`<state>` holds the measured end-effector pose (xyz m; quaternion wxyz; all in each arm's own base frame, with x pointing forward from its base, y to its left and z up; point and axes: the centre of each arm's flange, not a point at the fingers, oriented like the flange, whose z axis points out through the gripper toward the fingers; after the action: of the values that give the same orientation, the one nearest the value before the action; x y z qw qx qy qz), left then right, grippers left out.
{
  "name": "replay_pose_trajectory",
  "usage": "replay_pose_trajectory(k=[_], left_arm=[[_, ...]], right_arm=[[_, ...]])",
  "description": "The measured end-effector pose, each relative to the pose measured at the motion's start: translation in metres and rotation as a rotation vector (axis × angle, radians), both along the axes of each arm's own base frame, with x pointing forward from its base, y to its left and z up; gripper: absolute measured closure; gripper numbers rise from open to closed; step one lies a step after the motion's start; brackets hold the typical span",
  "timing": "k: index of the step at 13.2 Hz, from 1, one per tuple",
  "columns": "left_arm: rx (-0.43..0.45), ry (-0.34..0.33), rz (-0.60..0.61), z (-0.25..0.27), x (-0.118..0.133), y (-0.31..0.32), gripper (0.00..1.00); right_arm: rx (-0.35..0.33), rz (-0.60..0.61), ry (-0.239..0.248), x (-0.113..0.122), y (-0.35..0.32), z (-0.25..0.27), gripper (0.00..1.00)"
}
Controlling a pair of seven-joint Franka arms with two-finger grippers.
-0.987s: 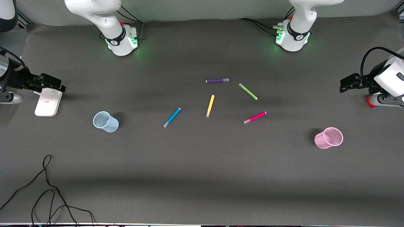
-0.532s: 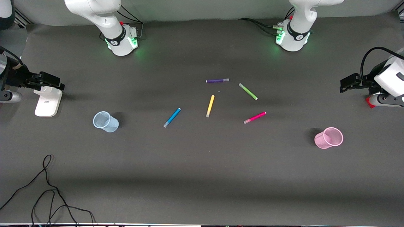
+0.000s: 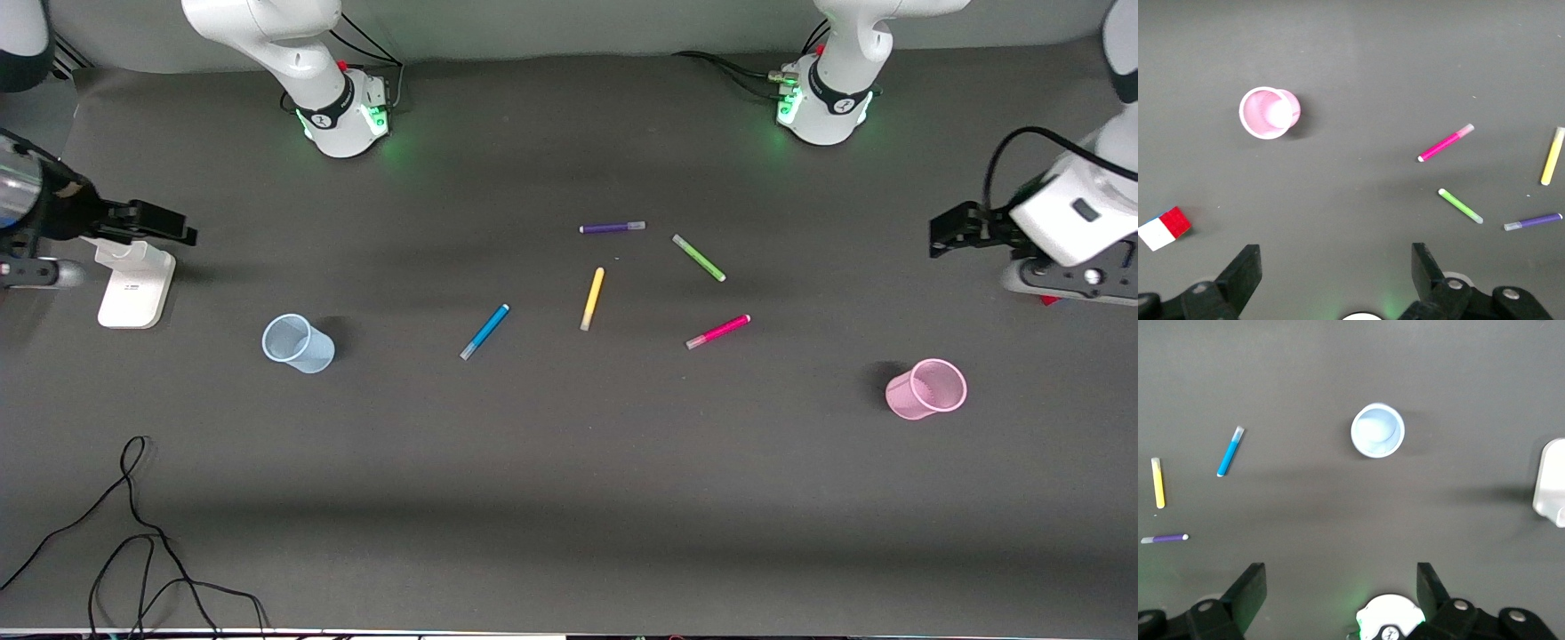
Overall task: Place pink and blue markers in matching cups
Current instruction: 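Reach the right gripper to the blue marker while the left gripper reaches pink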
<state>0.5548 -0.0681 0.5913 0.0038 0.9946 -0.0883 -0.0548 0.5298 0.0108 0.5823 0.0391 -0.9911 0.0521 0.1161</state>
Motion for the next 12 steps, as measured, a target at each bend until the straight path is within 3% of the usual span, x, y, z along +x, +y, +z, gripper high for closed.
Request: replay_pose_trajectory(k=[5,9,12], left_arm=[[-0.029,0.006,-0.286,0.000,-0.018,-0.087,0.00],[-0.077,0.022,-0.573,-0.008,-0.028,-0.126,0.00],[-0.092,0.022,-0.669,-0.013,-0.026,-0.131,0.00]], right_arm=[[-0.019,-0.025,0.106,-0.001,0.101,-0.036,0.00],[-0.104,-0.152,0.239,0.011,0.180,-0.124,0.00],[-0.198,-0.270,0.314,0.017,0.224,-0.206,0.00]])
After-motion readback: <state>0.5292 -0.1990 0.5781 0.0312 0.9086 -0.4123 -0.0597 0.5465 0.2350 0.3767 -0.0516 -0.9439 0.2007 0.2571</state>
